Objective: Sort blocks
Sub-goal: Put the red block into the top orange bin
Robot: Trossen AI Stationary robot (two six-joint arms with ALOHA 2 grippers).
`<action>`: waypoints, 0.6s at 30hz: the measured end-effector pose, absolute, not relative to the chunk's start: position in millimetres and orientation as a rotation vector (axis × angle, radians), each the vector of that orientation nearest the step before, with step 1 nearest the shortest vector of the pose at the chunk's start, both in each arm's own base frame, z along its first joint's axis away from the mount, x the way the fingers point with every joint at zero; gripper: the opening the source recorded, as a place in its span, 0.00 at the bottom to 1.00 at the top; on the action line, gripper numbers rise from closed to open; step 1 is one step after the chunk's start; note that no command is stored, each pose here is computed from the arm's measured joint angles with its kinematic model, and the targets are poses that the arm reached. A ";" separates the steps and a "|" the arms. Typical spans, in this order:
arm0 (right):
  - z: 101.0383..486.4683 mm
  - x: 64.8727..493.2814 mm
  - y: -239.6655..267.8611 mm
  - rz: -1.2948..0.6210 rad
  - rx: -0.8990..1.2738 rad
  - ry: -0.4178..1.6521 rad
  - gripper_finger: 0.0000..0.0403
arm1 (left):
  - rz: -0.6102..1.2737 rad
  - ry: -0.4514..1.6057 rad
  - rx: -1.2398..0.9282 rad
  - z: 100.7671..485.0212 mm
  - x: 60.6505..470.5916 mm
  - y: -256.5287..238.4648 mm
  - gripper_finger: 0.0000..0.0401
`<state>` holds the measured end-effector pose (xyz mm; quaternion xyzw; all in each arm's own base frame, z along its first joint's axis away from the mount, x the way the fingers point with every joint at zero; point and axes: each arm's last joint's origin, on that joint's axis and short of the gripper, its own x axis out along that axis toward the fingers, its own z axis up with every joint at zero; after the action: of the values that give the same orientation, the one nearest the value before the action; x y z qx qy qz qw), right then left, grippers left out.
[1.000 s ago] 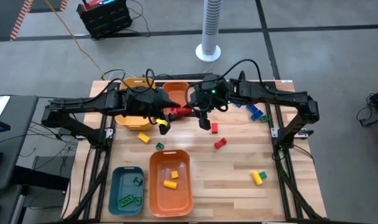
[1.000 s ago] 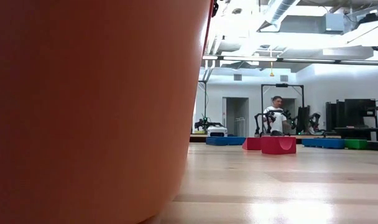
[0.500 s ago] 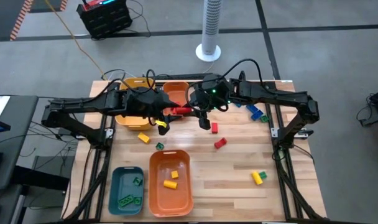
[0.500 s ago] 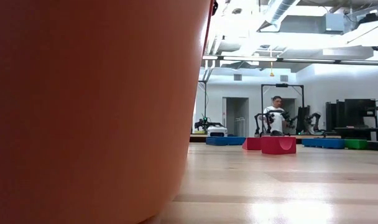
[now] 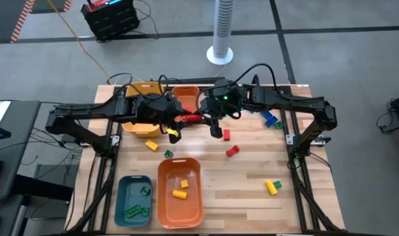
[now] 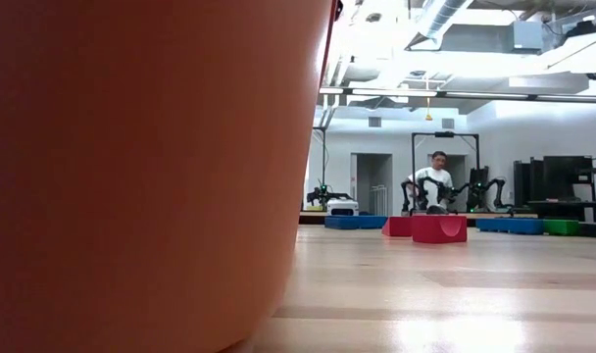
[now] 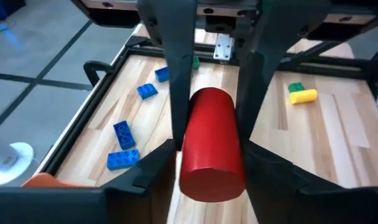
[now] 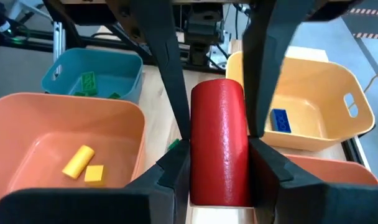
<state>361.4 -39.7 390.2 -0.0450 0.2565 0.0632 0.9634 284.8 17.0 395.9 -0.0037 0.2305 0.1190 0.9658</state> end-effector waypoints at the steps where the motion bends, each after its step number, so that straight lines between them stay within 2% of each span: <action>1: 390.1 361.6 -39.7 0.128 -0.091 0.519 0.32 | 0.239 0.472 -0.002 395.5 284.7 17.0 0.38; 4: 390.6 362.0 -39.5 0.128 -0.093 0.512 0.34 | 0.225 0.475 0.007 395.5 284.3 16.5 0.31; 18: 389.5 356.4 -52.1 0.080 -0.032 0.553 0.56 | 0.290 0.567 -0.056 386.1 279.3 31.5 0.31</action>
<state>356.4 -52.1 389.5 -0.0157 0.2730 0.0393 0.9611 279.3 31.5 386.1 -0.0276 0.2786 0.1427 0.9493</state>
